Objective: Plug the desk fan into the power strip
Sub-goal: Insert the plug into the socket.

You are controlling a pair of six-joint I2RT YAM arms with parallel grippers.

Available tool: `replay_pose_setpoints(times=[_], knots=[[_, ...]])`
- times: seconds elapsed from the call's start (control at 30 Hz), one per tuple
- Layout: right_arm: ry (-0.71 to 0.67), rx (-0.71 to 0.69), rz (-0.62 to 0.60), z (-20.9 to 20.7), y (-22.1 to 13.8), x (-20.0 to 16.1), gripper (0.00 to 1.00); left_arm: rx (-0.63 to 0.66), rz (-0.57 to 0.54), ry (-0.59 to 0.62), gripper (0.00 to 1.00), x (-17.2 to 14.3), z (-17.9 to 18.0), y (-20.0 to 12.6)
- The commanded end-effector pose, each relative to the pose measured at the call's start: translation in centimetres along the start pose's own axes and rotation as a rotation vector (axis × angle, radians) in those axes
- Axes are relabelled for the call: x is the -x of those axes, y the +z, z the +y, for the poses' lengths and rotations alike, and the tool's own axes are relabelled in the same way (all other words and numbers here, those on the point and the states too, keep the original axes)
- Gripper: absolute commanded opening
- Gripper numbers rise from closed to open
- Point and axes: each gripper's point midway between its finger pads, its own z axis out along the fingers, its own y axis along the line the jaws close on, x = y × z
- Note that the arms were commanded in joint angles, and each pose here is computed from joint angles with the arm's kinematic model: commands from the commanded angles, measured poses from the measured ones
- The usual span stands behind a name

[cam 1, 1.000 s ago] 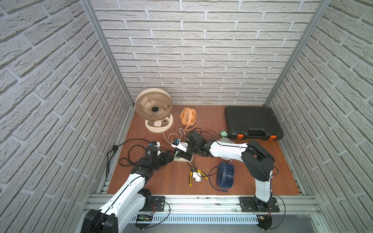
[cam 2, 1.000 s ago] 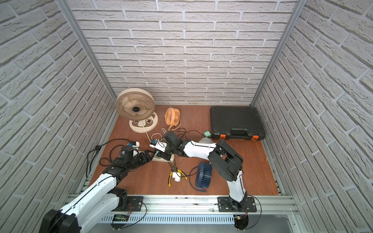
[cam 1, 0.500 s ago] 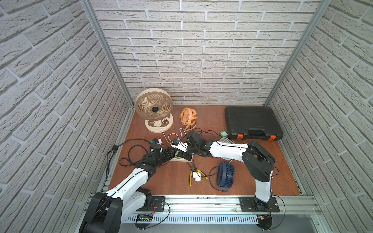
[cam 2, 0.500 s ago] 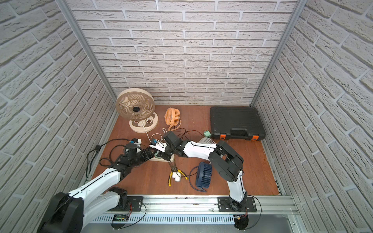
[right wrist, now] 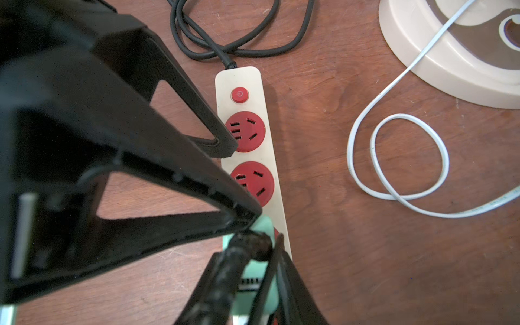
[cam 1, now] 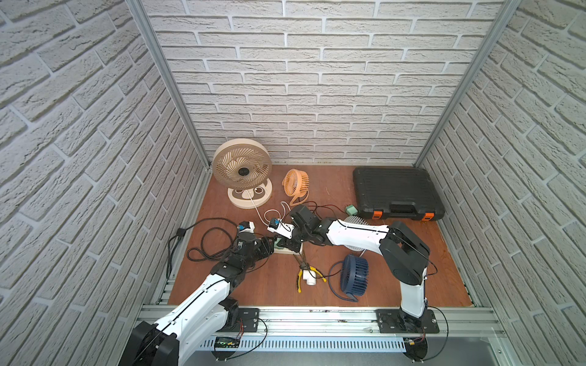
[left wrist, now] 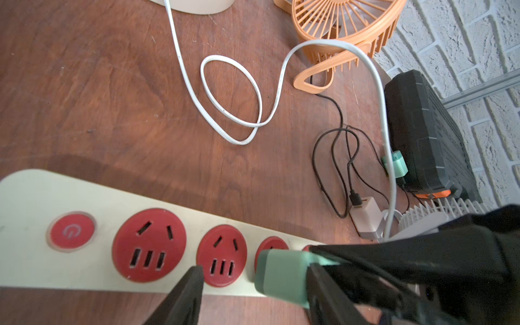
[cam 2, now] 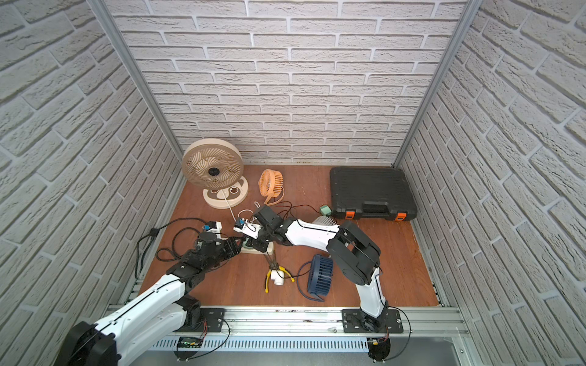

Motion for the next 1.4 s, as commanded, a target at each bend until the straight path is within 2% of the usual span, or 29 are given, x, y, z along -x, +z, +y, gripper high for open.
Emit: replay_pose_setpoints(times=[0.0,0.13,0.27,0.37,0.53,0.67,0.77,0.9,1.1,1.2,1.37], knots=[[0.132,0.034,0.482,2.6,3.1,-14.3,0.03,0.119,0.246,0.018,0.59,-7.0,4.4,0.5],[0.124,0.027,0.524,3.0,3.2,-14.7,0.03,0.134,0.301,0.015,0.55,-9.2,5.3,1.7],[0.132,-0.001,0.586,3.5,3.8,-17.5,0.03,0.132,0.346,0.035,0.54,-11.2,5.0,2.6],[0.132,-0.010,0.600,4.7,4.2,-19.5,0.03,0.161,0.372,0.064,0.54,-12.8,5.4,2.6],[0.122,-0.005,0.616,5.2,5.1,-20.2,0.03,0.212,0.374,0.059,0.54,-13.7,7.1,1.6],[0.086,-0.018,0.622,5.0,5.3,-19.2,0.03,0.260,0.346,0.046,0.53,-13.8,8.7,0.5],[0.093,0.001,0.635,5.6,5.8,-20.1,0.03,0.285,0.327,0.048,0.52,-13.6,9.5,-0.3],[0.198,0.052,0.617,6.1,6.6,-21.4,0.03,0.265,0.307,0.052,0.51,-12.9,8.9,-0.5],[0.190,0.045,0.610,5.8,6.2,-21.3,0.03,0.237,0.295,0.038,0.51,-11.8,8.1,-0.8],[0.168,0.016,0.592,5.3,5.5,-20.4,0.03,0.209,0.269,0.036,0.51,-10.8,7.1,-1.4],[0.124,-0.025,0.506,4.4,3.2,-15.4,0.03,0.162,0.213,0.030,0.52,-8.8,5.6,-3.1]])
